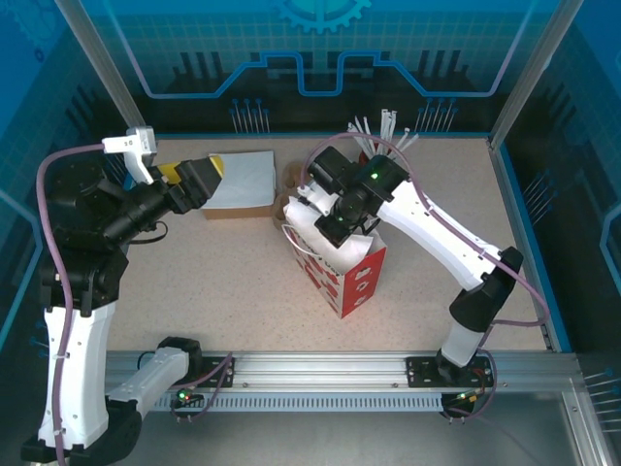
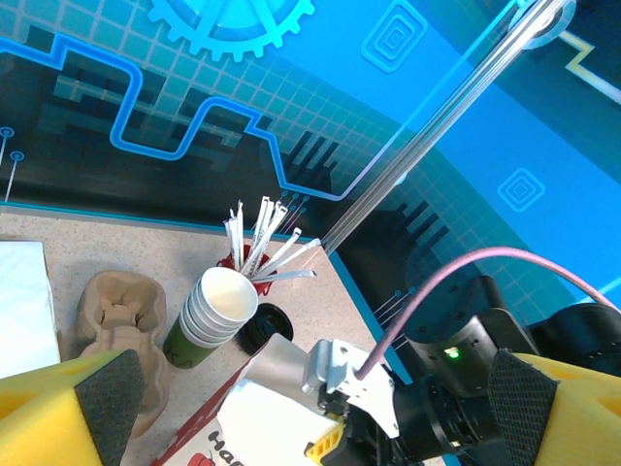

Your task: Pack the takeout coffee

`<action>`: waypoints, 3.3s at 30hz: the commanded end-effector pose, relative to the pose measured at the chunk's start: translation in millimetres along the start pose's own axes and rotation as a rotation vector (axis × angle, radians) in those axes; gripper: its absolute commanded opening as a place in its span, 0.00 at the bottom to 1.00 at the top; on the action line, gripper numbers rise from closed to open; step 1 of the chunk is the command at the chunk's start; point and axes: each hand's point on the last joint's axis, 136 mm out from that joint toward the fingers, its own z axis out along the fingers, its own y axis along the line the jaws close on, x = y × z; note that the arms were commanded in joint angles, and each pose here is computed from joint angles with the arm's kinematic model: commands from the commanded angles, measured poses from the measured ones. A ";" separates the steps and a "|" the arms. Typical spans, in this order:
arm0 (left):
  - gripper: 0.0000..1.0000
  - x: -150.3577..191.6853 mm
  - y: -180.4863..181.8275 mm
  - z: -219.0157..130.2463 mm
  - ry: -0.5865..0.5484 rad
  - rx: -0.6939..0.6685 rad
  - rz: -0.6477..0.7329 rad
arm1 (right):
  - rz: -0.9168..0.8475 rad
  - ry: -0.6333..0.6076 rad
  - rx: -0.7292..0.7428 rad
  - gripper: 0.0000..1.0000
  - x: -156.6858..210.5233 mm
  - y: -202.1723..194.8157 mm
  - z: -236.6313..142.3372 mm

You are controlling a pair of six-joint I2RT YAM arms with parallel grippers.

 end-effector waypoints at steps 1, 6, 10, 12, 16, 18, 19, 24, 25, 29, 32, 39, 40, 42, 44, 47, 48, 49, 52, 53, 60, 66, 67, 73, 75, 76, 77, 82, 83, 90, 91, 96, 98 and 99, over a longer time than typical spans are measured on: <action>0.95 2.8 0.4 0.1 0.002 0.002 0.013 | -0.019 0.046 -0.036 0.05 1.0 9.2 23.1; 0.95 3.1 0.4 -0.1 0.002 0.002 0.015 | -0.010 0.117 -0.049 0.05 8.9 10.5 46.7; 0.96 3.5 0.9 0.2 0.004 0.001 0.016 | -0.005 0.143 -0.056 0.07 13.4 11.3 53.8; 0.96 3.2 0.8 0.3 0.003 0.001 0.017 | -0.006 0.139 -0.055 0.12 13.2 11.0 50.3; 0.96 4.4 2.3 1.2 0.006 -0.002 0.014 | -0.004 0.084 -0.045 0.24 7.1 9.0 31.0; 0.95 4.8 2.5 1.2 0.006 -0.002 0.012 | -0.003 0.049 -0.045 0.31 4.0 8.3 19.1; 0.96 5.4 3.6 1.8 0.008 -0.004 0.011 | -0.005 0.034 -0.046 0.35 3.5 8.9 13.3; 0.96 9.4 8.4 3.0 0.012 -0.016 0.013 | -0.001 -0.023 -0.054 0.52 4.2 8.0 -16.9; 0.96 10.8 10.8 3.9 0.013 -0.022 0.012 | -0.002 -0.035 -0.052 0.55 5.0 7.7 -23.4; 0.97 18.6 24.2 6.8 0.012 -0.059 0.001 | 0.011 -0.098 -0.058 0.66 8.4 1.8 -47.3; 0.98 25.4 37.8 8.4 0.009 -0.103 -0.010 | 0.042 -0.153 -0.063 0.70 10.9 -6.2 -66.2; 0.99 48.7 82.7 7.2 0.007 -0.269 -0.033 | 0.140 -0.360 -0.125 0.80 21.2 -24.9 -108.2; 0.99 53.5 91.1 7.2 0.011 -0.299 -0.034 | 0.162 -0.397 -0.129 0.81 24.2 -29.9 -113.8; 0.99 61.3 105.2 5.3 0.012 -0.353 -0.034 | 0.210 -0.448 -0.128 0.83 31.8 -40.1 -118.7; 0.99 69.4 119.6 3.2 0.009 -0.405 -0.040 | 0.250 -0.500 -0.119 0.86 40.2 -50.3 -123.0; 0.99 82.1 140.4 0.3 0.004 -0.475 -0.043 | 0.303 -0.561 -0.098 0.90 52.7 -65.5 -124.4; 0.99 85.8 146.8 -0.7 0.001 -0.498 -0.043 | 0.319 -0.579 -0.090 0.92 57.1 -70.4 -123.5; 0.99 90.3 154.3 -2.2 0.000 -0.525 -0.046 | 0.337 -0.598 -0.077 0.94 60.8 -76.1 -123.8; 0.99 100.6 173.2 -6.1 -0.011 -0.593 -0.050 | 0.386 -0.635 -0.041 0.98 71.9 -90.3 -120.0; 0.99 102.7 177.3 -6.8 -0.015 -0.607 -0.048 | 0.400 -0.641 -0.030 0.99 75.1 -94.5 -117.2; 0.99 128.9 210.4 -3.8 -0.020 -0.672 -0.016 | 0.497 -0.652 0.053 1.00 101.5 -124.9 -80.7; 0.99 147.5 249.4 -10.5 -0.108 -0.781 0.010 | 0.575 -0.663 0.272 1.00 127.8 -169.4 -44.5; 0.99 152.0 254.6 -10.2 -0.110 -0.789 0.021 | 0.568 -0.664 0.305 1.00 132.6 -174.6 -34.6; 0.99 176.5 269.8 -2.2 -0.041 -0.783 0.098 | 0.598 -0.700 0.514 1.00 154.4 -210.9 1.9; 0.99 180.6 277.0 -2.8 -0.042 -0.810 0.088 | 0.637 -0.722 0.563 1.00 159.8 -223.1 14.5; 0.99 182.0 280.2 -2.3 -0.046 -0.819 0.082 | 0.651 -0.732 0.576 1.00 161.6 -227.7 21.6; 0.99 184.3 283.2 -0.3 -0.046 -0.820 0.081 | 0.657 -0.750 0.586 1.00 162.0 -232.1 28.6; 0.99 192.5 295.8 14.0 -0.037 -0.814 0.087 | 0.621 -0.770 0.618 1.00 155.4 -249.8 52.9; 0.99 192.9 298.9 16.3 -0.036 -0.819 0.089 | 0.608 -0.783 0.624 1.00 152.4 -252.0 54.2; 0.99 187.8 312.1 36.7 -0.024 -0.826 0.176 | 0.548 -0.840 0.642 1.00 143.3 -266.4 64.7; 0.99 186.3 314.4 38.9 -0.028 -0.828 0.196 | 0.556 -0.839 0.635 1.00 143.6 -268.9 68.7; 0.99 181.3 324.9 53.0 -0.032 -0.822 0.293 | 0.572 -0.830 0.596 1.00 143.6 -277.3 95.1; 0.99 179.8 326.1 59.4 -0.028 -0.795 0.321 | 0.568 -0.830 0.599 1.00 141.9 -280.1 102.0; 0.99 179.2 326.1 63.7 -0.027 -0.775 0.328 | 0.572 -0.805 0.593 1.00 142.5 -278.5 104.3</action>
